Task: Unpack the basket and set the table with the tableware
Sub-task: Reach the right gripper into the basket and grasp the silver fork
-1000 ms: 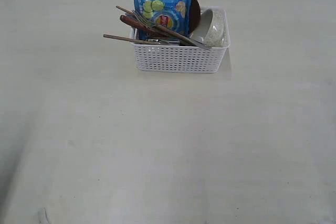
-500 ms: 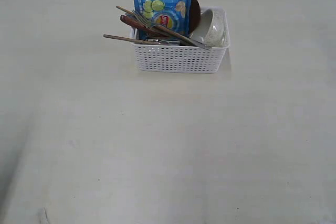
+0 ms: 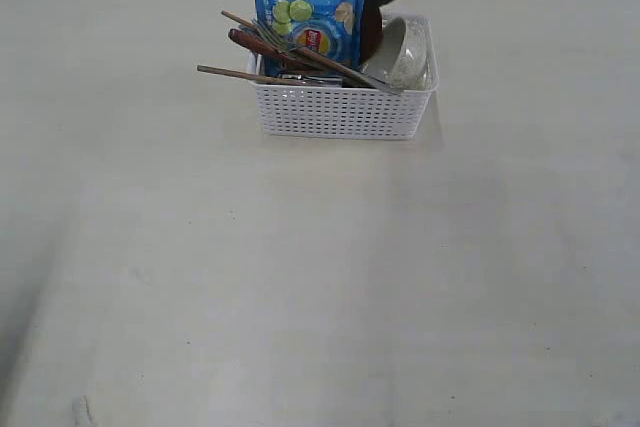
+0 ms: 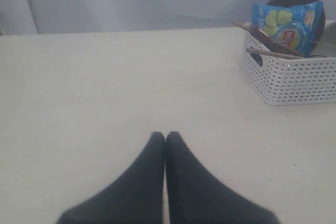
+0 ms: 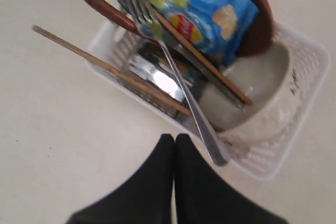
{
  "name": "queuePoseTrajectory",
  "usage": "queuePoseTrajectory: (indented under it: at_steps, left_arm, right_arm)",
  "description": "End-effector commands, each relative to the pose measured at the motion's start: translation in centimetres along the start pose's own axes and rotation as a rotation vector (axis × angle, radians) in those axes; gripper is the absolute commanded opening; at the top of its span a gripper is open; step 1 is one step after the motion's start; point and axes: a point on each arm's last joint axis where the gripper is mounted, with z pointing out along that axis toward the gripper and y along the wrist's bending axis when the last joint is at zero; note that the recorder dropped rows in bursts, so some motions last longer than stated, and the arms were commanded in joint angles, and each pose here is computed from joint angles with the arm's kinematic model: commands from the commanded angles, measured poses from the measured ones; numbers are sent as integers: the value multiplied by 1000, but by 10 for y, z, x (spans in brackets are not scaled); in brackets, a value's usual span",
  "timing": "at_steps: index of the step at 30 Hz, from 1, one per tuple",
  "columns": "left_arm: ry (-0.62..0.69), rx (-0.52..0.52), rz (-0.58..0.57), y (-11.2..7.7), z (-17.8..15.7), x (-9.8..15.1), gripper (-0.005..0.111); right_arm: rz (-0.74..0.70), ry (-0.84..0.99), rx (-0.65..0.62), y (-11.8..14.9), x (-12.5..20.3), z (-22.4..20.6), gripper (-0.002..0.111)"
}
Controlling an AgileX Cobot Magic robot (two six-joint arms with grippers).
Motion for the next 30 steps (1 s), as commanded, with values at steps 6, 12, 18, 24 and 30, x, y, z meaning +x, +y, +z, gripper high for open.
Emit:
queuePoseTrajectory:
  at_steps: [6,12,18,24,30]
  left_arm:
    - [-10,3,5,0,0,0,0]
    - [-10,3,5,0,0,0,0]
    - [-10,3,5,0,0,0,0]
    - [-10,3,5,0,0,0,0]
    - [-10,3,5,0,0,0,0]
  right_arm:
    - [-172,142,-22,27,-38,38,2]
    - [-237,217,-10,18,-64,74,29]
    - [-275,213,13,6,-72,95,48]
    - [-237,243,-53,-11,-67,114,48]
    - [-215,253,-168,-19,-61,131,48]
